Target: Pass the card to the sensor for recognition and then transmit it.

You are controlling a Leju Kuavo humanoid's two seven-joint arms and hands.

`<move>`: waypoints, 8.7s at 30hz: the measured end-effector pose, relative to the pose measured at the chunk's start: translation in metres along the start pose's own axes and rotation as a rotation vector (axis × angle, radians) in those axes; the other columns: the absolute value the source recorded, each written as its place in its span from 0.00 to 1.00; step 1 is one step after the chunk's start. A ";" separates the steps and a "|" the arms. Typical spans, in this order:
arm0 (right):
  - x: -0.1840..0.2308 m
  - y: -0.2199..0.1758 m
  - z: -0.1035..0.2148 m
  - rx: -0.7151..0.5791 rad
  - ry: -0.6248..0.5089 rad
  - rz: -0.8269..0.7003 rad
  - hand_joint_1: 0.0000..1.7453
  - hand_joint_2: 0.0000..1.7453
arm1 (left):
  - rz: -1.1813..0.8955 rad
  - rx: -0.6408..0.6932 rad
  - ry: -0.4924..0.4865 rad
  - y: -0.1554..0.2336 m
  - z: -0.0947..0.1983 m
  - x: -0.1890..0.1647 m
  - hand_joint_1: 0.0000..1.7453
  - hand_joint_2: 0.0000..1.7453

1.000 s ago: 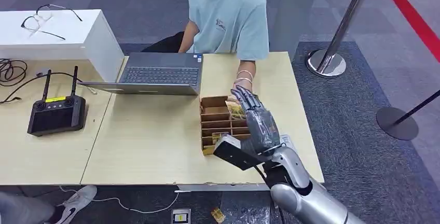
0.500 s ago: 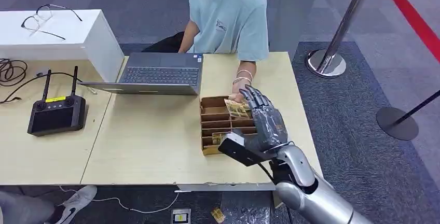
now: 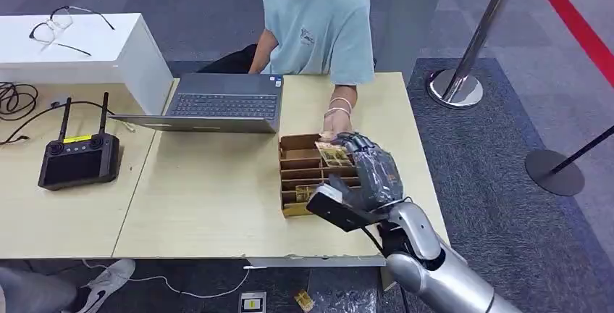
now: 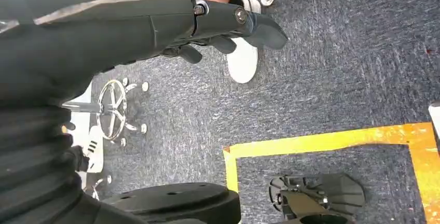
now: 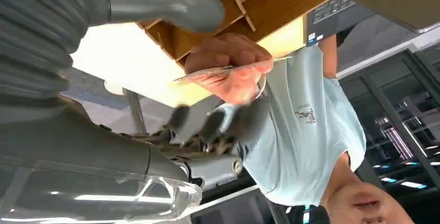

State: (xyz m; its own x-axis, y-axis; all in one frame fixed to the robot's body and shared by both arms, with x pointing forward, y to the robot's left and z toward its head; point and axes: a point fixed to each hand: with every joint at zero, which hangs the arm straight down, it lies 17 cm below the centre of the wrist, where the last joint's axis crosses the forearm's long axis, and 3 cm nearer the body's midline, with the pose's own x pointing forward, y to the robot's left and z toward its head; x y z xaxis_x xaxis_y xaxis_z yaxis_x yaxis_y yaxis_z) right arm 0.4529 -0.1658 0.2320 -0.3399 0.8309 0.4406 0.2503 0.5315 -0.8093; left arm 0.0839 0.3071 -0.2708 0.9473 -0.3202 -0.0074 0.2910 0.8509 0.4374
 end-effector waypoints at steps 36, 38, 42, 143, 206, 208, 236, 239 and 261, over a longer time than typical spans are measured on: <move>-0.072 -0.023 0.024 -0.111 0.153 0.232 1.00 1.00 | 0.014 0.007 0.014 0.001 0.000 -0.003 0.00 1.00; -0.084 -0.022 0.029 -0.102 0.181 0.236 1.00 1.00 | 0.016 0.006 0.015 0.001 0.000 -0.003 0.00 1.00; -0.102 -0.019 0.040 -0.090 0.223 0.243 1.00 1.00 | 0.020 0.006 0.016 0.001 0.000 -0.003 0.00 1.00; -0.182 0.037 0.062 0.049 0.474 0.104 1.00 1.00 | 0.005 0.033 -0.037 0.012 -0.004 0.004 0.00 1.00; 0.011 -0.077 -0.156 -0.040 0.050 0.007 1.00 1.00 | -0.009 0.081 -0.075 0.034 -0.011 0.006 0.00 1.00; 0.015 -0.077 -0.160 -0.038 0.042 0.013 1.00 1.00 | -0.009 0.083 -0.075 0.034 -0.012 0.006 0.00 1.00; 0.029 -0.013 -0.155 0.052 -0.017 0.133 1.00 1.00 | 0.012 0.064 -0.037 0.026 -0.009 0.002 0.00 1.00; 0.031 -0.006 -0.154 0.063 -0.026 0.136 1.00 1.00 | 0.013 0.064 -0.033 0.025 -0.009 0.001 0.00 1.00; 0.020 0.008 -0.144 0.028 -0.025 0.189 0.00 1.00 | 0.034 0.063 -0.043 0.020 -0.006 0.005 0.00 1.00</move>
State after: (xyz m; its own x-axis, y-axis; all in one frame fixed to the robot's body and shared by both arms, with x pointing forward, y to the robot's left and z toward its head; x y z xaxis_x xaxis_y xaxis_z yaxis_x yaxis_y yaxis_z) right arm 0.5790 -0.1213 0.2901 -0.3114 0.9111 0.2700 0.2864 0.3609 -0.8875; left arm 0.0948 0.3245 -0.2673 0.9495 -0.3103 0.0462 0.2486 0.8341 0.4925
